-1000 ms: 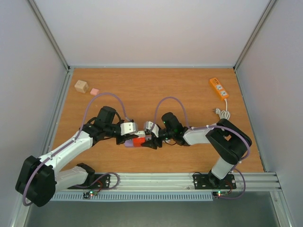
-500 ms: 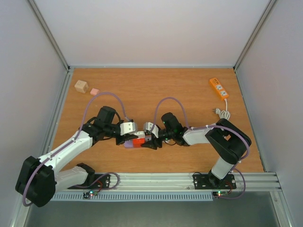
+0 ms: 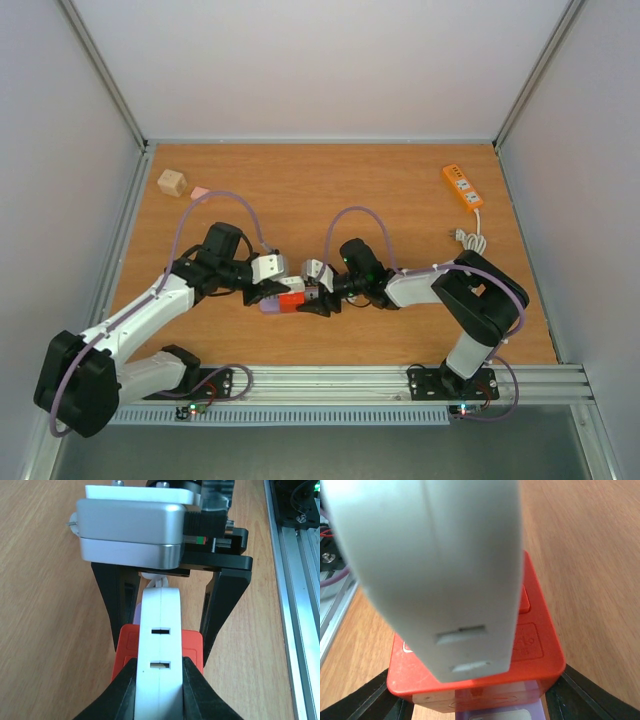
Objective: Pull the plug off the socket
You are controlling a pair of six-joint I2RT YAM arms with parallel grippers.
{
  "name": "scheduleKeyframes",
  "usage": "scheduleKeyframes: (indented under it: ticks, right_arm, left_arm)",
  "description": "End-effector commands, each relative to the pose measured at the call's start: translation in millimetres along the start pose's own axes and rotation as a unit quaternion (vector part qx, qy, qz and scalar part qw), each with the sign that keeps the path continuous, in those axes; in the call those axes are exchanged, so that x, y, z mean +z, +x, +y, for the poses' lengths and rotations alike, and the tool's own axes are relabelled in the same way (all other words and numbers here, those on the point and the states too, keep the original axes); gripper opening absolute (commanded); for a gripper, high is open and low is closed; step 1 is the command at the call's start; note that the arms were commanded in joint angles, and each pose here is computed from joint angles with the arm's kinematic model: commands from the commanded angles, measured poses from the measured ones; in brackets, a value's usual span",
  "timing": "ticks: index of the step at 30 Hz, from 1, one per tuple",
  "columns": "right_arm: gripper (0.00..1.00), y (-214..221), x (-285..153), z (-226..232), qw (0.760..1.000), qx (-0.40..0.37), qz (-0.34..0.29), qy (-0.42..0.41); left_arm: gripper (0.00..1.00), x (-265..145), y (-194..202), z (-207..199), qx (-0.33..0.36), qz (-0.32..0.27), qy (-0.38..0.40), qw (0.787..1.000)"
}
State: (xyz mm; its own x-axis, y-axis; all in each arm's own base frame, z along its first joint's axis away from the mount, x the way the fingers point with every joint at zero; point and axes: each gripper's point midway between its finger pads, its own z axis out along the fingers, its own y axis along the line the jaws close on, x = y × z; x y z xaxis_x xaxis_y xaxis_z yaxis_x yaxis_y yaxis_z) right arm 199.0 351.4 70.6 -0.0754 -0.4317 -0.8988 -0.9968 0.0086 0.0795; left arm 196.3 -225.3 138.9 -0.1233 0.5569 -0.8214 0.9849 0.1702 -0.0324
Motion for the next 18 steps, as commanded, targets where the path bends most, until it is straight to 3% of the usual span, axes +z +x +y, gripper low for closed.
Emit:
scheduleKeyframes:
  ticks: [1, 13, 18]
  right_arm:
    - [0.45, 25, 8, 6, 0.999, 0.003, 0.042, -0.003]
    - [0.45, 23, 10, 9, 0.999, 0.002, 0.043, -0.007]
    - [0.52, 11, 8, 8, 1.0, 0.003, 0.029, -0.007]
  left_arm:
    - [0.01, -17, -58, 13, 0.048, -0.082, -0.01, 0.995]
    - [0.01, -17, -56, 17, 0.049, -0.075, -0.016, 0.996]
    - [0.01, -23, -58, 21, 0.049, -0.074, -0.028, 0.996]
